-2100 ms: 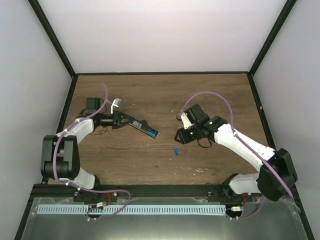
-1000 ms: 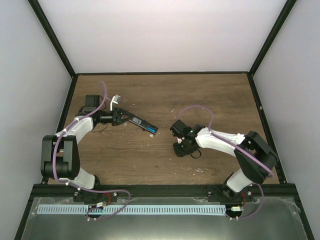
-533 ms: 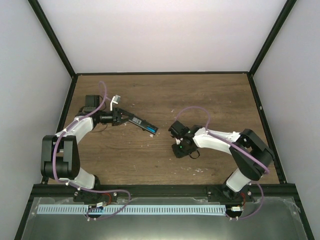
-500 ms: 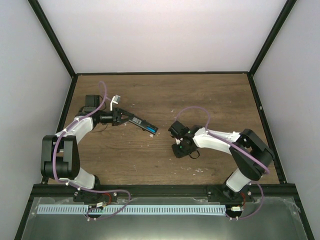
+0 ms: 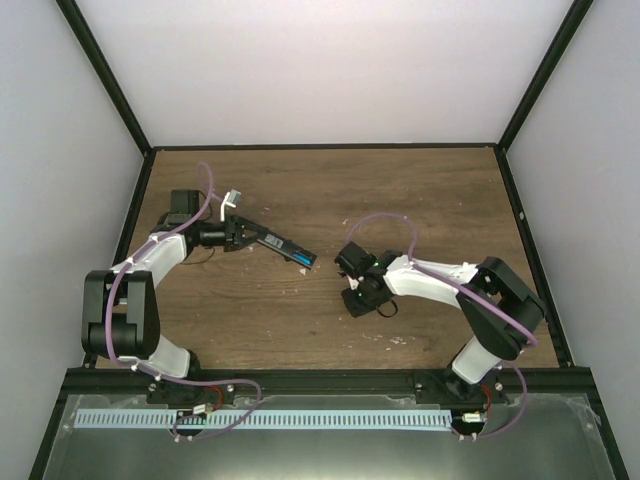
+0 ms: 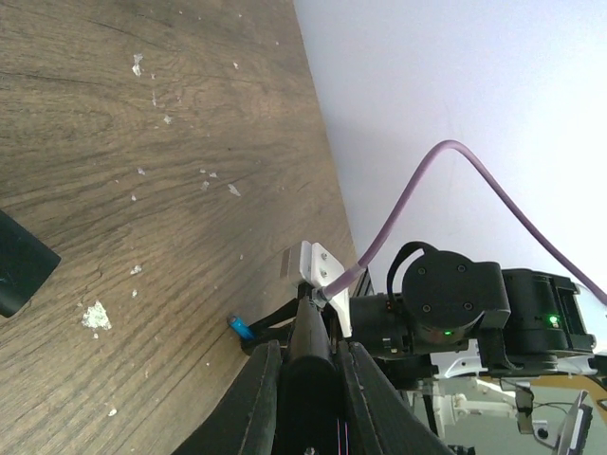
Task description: Load the batteries into the remote control
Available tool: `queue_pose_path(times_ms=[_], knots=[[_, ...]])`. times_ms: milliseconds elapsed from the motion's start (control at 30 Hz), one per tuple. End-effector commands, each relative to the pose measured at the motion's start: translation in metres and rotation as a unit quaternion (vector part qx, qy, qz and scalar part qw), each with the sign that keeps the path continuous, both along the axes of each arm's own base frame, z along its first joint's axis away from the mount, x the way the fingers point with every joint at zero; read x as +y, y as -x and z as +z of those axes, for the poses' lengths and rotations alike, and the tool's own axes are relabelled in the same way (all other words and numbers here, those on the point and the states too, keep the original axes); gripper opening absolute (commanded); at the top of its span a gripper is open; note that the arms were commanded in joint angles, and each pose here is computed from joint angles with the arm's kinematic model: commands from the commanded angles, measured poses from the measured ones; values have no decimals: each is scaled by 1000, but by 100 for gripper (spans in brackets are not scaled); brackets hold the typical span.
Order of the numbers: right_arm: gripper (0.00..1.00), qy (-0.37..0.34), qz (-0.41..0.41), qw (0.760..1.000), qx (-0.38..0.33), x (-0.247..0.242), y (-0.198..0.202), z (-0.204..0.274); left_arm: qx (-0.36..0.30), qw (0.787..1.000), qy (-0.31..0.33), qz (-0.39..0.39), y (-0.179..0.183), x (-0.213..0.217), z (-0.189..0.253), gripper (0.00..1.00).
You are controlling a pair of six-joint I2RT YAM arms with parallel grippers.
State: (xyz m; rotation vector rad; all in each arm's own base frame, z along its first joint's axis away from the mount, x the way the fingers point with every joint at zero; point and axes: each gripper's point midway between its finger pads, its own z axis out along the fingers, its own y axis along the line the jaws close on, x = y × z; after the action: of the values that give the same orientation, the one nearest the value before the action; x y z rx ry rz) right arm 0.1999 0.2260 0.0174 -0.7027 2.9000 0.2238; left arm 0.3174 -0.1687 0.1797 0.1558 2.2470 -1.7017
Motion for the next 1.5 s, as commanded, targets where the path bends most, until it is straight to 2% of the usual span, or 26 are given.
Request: queue_pose_path(times_ms=[0,133,233,533,700,833,1067,1333,1467], knots=[[7,11,14,1000,2,2,1,-6,-12,1000,12,-7,1,0,8,0],[1,6,17,1000,-4,4,-1,3,-10,1000,18,-10,2,-1,8,0],[1,5,24,1000,-12,7,-5,16,-7,1000,20,-12,3,-1,6,0],[1,-20,68,996,-62,26,-26,104,-5,1000,22,-21,11,-1,5,0],[1,-7,92,993,-74,25,-31,137,-4,999,18,-30,16,-1,2,0],[1,-10,118,990,-72,26,-27,147,-7,999,24,-43,22,-4,3,0],[1,-66,160,984,-31,44,-8,164,-16,994,38,-104,44,-30,11,0],[1,-106,161,981,-20,57,-2,194,-10,989,40,-144,55,-50,9,0],[1,-121,161,979,9,63,5,193,-11,987,40,-153,57,-55,10,0]])
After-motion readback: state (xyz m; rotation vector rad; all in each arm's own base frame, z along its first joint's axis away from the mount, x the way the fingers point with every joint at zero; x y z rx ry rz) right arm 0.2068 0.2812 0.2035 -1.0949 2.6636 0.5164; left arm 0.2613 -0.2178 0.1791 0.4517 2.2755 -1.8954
